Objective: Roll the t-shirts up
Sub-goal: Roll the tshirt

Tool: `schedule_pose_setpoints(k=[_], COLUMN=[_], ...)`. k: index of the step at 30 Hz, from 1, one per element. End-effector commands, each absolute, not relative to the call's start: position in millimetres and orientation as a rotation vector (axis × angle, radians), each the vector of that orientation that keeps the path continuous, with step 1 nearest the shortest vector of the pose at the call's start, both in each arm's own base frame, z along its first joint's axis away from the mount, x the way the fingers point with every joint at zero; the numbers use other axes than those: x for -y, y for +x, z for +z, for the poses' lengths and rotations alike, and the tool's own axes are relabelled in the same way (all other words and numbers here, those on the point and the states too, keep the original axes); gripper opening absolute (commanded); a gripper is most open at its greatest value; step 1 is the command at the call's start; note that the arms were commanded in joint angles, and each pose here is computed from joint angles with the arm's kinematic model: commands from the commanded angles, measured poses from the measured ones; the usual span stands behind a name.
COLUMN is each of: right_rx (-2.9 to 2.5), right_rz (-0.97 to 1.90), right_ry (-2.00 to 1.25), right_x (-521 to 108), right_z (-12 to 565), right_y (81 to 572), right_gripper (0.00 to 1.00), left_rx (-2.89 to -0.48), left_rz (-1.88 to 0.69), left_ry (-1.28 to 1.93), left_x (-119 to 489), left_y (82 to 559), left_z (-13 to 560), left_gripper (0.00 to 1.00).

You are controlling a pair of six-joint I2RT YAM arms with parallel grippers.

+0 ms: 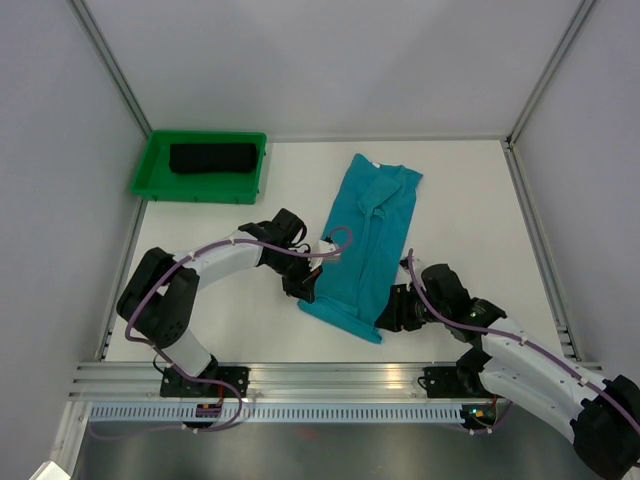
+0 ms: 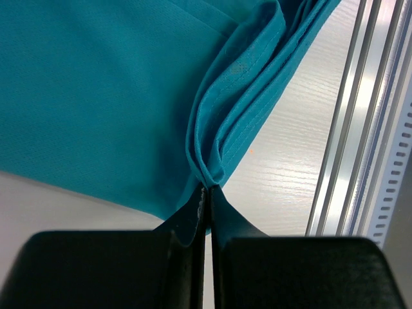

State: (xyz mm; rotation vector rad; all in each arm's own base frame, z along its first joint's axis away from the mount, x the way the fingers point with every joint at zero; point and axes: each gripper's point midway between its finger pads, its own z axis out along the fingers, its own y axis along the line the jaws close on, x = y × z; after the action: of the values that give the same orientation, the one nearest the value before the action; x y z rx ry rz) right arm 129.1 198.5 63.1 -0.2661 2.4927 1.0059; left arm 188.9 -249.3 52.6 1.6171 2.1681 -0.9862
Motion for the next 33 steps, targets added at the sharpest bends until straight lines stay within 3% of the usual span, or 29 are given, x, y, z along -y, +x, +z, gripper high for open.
schedule_pose_setpoints(k=[1,20,21,25,28,33], right_rx=[-2.468,-2.508,-2.505,-2.517,-2.515,-2.453], right_rz=[0.969,1.011,1.019,1.023,1.005,1.048], right_ry=[-0.335,-0.536,-0.541,-0.573,-0.612,-0.614], right_x=[-198.9,-221.9,-223.9,-226.5,-225.1,-232.1], right_z=[63.7,34.3,34.6,30.3,36.0,64.5], right_y=[135.2,119.9,119.8,117.5,117.6,121.8], right_gripper=[0.50,0.52,0.49,0.14,0.00,0.00], left_rx=[-2.121,-2.125,-2.123,-2.125,-2.127,-2.144], left_rz=[-1.015,-1.007,-1.002,-0.995,-0.982,-0.974], left_ry=[1.563,1.571,1.571,1.567,1.565,1.509], left_x=[264.8,260.9,261.1,260.2,258.4,255.3], left_y=[205.4,204.2,205.2,205.8,207.0,218.2], left_z=[65.3,62.4,62.6,63.1,64.0,69.9], left_gripper=[0.02,0.02,0.02,0.02,0.02,0.02])
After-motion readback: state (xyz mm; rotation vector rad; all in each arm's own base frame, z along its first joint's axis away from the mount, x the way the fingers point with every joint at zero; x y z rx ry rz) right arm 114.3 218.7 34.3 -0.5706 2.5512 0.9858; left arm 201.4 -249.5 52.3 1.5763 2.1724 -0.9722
